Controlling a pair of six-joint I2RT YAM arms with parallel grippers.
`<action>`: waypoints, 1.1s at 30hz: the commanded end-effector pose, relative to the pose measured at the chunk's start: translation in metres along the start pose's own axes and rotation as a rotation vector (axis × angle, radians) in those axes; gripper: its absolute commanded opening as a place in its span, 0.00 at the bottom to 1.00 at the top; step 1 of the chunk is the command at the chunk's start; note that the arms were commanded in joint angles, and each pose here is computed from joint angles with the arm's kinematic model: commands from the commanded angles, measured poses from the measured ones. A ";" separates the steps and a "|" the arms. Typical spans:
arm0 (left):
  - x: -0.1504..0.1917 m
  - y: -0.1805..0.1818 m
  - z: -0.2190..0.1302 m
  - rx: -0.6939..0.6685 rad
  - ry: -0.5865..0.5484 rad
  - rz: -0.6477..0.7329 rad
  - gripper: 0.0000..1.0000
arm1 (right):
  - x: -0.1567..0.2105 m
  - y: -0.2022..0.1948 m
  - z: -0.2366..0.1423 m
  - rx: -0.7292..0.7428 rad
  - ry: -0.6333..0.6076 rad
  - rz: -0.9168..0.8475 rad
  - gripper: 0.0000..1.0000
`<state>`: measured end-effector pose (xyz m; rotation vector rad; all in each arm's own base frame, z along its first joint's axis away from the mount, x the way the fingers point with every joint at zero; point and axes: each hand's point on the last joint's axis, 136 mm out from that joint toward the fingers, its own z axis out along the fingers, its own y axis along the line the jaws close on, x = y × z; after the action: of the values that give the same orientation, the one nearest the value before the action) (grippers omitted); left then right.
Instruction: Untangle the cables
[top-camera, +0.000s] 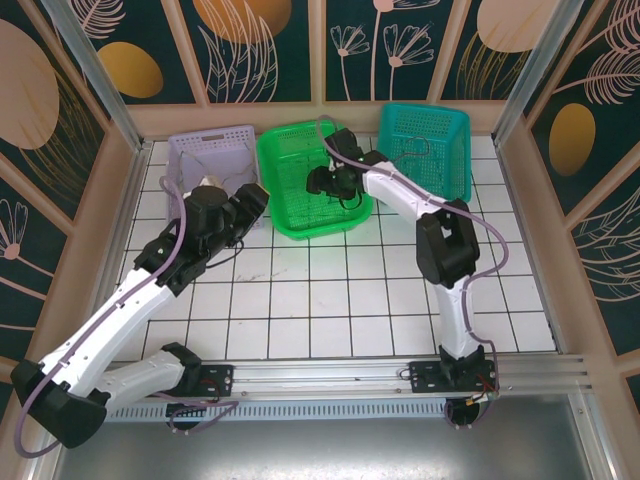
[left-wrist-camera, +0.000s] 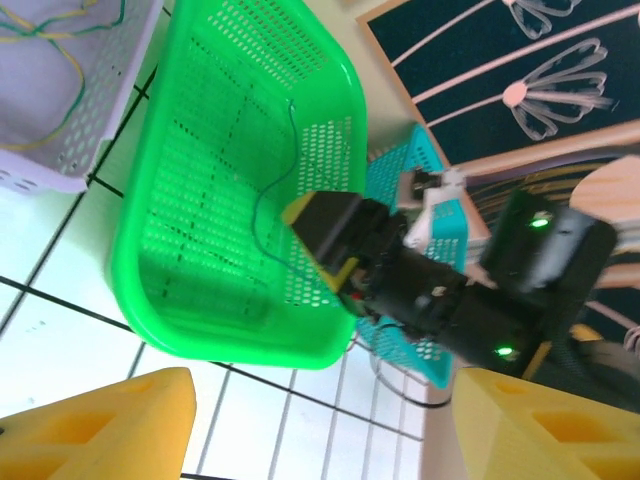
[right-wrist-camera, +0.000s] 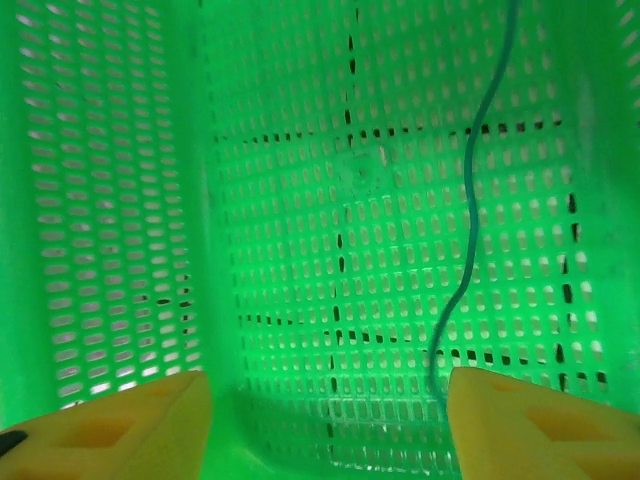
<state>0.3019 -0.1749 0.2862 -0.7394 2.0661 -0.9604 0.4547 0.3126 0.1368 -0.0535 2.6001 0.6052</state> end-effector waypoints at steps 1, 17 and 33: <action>-0.006 -0.007 -0.009 -0.026 0.011 0.168 0.70 | -0.039 0.015 -0.083 -0.024 -0.199 -0.023 0.66; -0.097 0.063 -0.066 -0.478 -0.359 0.402 0.99 | 0.052 -0.188 -0.322 0.561 -0.903 0.300 0.99; -0.093 0.185 -0.026 -0.521 -0.575 0.870 0.99 | 0.106 -0.292 -0.207 0.594 -0.851 0.076 0.99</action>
<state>0.2795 0.0064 0.1573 -0.2256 1.9758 0.3235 0.2860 -0.0371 0.1008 0.4533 2.0090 -0.2275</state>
